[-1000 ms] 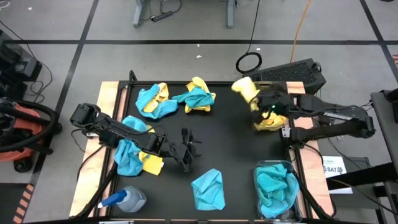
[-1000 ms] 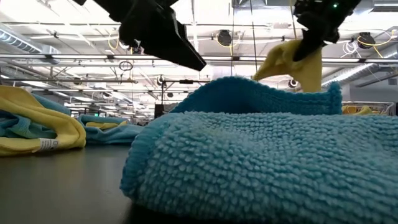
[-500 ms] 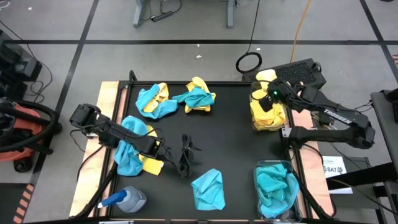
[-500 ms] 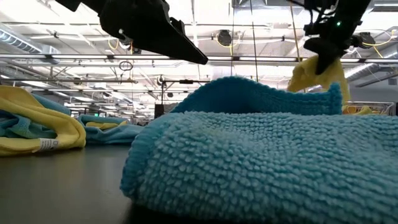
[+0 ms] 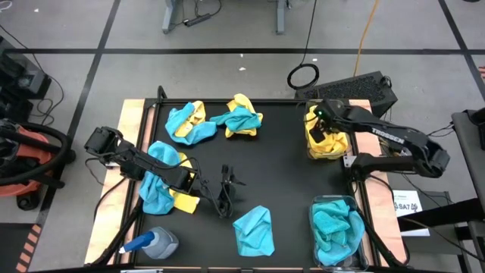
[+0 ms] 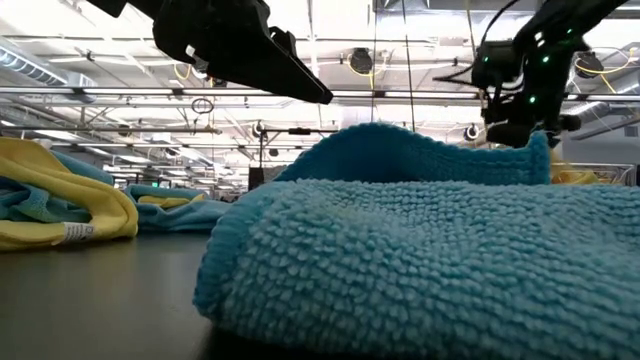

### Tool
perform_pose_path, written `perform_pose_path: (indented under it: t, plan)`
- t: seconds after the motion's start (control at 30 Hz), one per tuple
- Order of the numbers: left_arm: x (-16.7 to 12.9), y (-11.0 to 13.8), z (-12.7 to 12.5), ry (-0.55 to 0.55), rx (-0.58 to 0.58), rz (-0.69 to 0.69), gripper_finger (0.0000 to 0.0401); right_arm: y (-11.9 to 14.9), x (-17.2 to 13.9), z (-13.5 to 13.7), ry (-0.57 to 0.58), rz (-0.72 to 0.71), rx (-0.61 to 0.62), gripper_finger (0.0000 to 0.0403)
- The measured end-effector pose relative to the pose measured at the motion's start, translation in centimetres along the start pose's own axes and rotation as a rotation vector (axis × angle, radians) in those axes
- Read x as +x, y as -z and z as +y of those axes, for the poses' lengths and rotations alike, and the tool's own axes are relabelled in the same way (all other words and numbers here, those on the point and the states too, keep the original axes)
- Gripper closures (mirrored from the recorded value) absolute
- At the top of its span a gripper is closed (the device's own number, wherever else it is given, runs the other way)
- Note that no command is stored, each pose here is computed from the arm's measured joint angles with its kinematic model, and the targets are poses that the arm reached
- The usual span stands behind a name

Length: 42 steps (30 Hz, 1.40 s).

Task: Sort microfiber towel by color & place in baskets
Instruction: Put the yellow towel into the top transparent bin

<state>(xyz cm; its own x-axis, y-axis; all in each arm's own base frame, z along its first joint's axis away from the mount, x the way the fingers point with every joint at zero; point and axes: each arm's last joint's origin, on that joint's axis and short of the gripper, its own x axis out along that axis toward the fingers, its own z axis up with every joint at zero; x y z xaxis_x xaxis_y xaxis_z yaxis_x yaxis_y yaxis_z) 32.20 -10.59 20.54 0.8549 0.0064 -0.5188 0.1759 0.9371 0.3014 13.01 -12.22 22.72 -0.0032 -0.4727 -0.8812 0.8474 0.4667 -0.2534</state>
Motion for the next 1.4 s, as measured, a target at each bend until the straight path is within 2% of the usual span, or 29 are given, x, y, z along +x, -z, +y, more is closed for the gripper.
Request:
perform_pose_path:
  t: [0.2,0.73,1.07,1.2,1.4]
  plan:
    - [0.0,0.0,0.0,0.001,0.001,0.004,0.0125,-0.9,2.0,0.2,0.006,0.059,0.008,0.0395]
    - [0.0,0.3,-0.1,0.014,0.009,0.027,0.0125,-1.7,7.3,0.7,-0.105,0.294,-0.062,0.039]
    - [0.0,0.3,-0.1,0.014,0.009,0.027,0.0125,-1.7,8.3,0.5,-0.137,0.338,-0.091,0.0388]
    - [0.0,0.3,-0.1,0.014,0.01,0.031,0.0125,-1.6,7.6,0.3,-0.142,0.308,-0.097,0.0365]
    - [0.0,0.5,-0.1,0.017,0.012,0.046,0.0125,-1.5,5.2,-0.4,-0.164,0.273,-0.088,0.0285]
